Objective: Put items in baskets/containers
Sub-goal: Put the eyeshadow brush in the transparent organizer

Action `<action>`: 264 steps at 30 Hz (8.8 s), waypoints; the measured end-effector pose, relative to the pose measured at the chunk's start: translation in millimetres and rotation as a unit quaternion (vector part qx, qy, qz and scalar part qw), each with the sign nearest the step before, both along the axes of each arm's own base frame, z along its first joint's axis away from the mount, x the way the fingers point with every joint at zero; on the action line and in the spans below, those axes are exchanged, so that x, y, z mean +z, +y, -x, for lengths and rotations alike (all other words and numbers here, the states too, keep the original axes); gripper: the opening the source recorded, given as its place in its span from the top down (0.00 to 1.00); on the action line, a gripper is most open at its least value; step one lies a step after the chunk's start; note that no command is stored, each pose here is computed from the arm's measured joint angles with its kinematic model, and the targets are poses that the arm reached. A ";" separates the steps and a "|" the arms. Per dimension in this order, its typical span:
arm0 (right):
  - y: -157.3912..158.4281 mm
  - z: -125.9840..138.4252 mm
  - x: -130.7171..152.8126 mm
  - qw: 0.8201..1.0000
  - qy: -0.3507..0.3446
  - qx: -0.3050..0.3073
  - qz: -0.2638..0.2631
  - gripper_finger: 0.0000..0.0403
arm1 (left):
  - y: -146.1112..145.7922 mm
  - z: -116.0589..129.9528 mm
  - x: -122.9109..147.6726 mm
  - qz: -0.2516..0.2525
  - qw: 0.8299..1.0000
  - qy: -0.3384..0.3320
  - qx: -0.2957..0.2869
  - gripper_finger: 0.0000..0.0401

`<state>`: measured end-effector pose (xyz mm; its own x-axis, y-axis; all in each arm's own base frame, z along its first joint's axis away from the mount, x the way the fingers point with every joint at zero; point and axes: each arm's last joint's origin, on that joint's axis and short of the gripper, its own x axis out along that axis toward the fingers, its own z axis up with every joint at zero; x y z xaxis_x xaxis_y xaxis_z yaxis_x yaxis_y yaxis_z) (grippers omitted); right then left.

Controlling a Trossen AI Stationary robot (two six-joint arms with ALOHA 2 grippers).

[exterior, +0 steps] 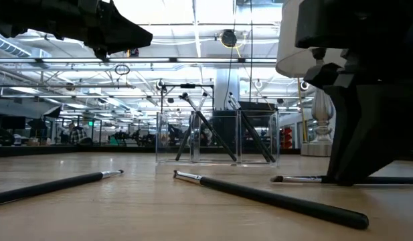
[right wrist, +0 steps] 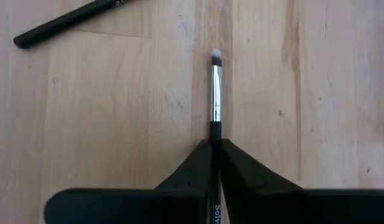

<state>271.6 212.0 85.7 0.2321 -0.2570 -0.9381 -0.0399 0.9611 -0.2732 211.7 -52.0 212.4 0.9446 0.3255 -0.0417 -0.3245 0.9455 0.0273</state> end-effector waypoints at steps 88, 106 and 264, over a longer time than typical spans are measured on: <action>-14.4 -47.6 80.4 0.958 -0.247 -0.035 -0.144 1.00 | -0.1 0.0 -0.6 0.001 1.000 0.002 0.000 0.71; -36.2 -69.1 186.7 0.836 -0.535 0.071 -0.096 1.00 | -0.1 0.1 -0.6 0.001 1.000 0.003 0.000 0.71; 25.8 -87.6 24.4 0.905 -0.366 -0.134 -0.169 0.56 | -91.2 22.3 53.5 -0.079 0.985 -0.010 -0.155 0.71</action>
